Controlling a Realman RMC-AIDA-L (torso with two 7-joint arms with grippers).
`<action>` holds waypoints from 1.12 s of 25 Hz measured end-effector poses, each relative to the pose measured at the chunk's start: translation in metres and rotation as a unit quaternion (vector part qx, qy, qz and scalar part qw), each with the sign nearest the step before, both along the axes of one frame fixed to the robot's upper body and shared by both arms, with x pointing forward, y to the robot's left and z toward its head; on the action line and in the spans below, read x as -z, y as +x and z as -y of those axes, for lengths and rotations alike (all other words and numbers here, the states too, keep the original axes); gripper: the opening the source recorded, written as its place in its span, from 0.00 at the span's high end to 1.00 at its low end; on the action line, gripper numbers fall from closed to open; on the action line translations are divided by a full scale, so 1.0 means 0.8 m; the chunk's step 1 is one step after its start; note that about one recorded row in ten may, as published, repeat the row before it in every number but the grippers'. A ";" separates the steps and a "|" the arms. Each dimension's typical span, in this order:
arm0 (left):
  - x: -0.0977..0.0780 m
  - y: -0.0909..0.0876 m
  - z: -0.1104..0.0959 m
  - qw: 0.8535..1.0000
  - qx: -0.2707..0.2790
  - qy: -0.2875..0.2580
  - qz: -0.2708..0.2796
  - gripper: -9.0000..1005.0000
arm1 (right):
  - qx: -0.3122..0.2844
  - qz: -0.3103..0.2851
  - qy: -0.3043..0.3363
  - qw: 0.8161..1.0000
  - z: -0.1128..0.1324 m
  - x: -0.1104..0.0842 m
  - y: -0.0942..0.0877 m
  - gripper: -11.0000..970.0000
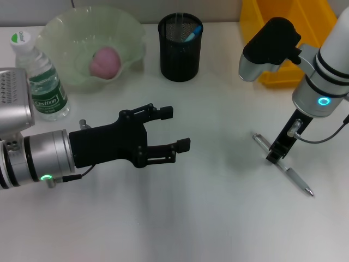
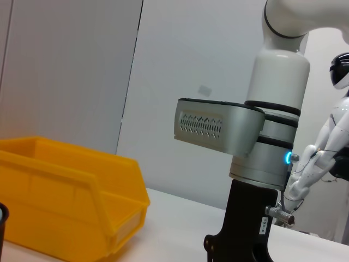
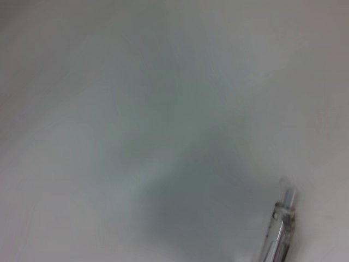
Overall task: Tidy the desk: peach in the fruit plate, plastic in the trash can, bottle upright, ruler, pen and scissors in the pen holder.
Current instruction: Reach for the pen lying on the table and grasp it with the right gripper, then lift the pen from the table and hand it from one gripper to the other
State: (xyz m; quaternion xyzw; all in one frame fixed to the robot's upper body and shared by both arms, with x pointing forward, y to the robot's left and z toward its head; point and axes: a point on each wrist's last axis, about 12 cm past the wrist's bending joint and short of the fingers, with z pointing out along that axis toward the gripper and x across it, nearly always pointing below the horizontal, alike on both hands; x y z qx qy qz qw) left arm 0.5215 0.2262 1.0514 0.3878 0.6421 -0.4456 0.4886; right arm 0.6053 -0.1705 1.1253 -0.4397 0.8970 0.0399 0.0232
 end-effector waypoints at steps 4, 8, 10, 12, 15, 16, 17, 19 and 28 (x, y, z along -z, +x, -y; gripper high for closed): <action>-0.001 0.001 0.000 1.000 0.001 0.000 0.001 0.14 | 0.001 -0.004 -0.001 1.000 0.001 0.002 -0.001 0.75; -0.001 0.001 0.000 1.000 0.001 0.000 0.001 0.14 | 0.001 -0.004 -0.001 1.000 0.001 0.002 -0.001 0.74; -0.001 0.001 0.000 1.000 0.001 0.000 0.001 0.14 | 0.001 -0.004 -0.001 1.000 0.001 0.002 -0.001 0.74; -0.001 0.001 0.000 1.000 0.001 0.000 0.002 0.14 | 0.001 -0.005 -0.002 1.000 0.001 0.002 -0.001 0.75; -0.001 0.001 0.000 1.000 0.001 0.000 0.002 0.14 | -0.003 -0.005 -0.005 1.000 0.000 0.003 -0.002 0.75; -0.001 0.001 0.000 1.000 0.001 0.000 0.002 0.14 | -0.005 -0.005 -0.007 1.000 0.000 0.003 -0.002 0.75; -0.001 0.001 0.000 1.000 0.001 0.000 0.002 0.14 | -0.005 -0.004 -0.007 1.000 0.000 0.004 -0.002 0.75; -0.002 0.002 -0.002 1.000 0.001 0.002 0.002 0.14 | -0.007 -0.004 -0.008 1.000 0.000 0.004 -0.002 0.77; -0.003 0.004 -0.001 1.000 0.000 0.000 0.001 0.14 | -0.006 -0.004 -0.007 1.000 0.000 0.004 -0.003 0.85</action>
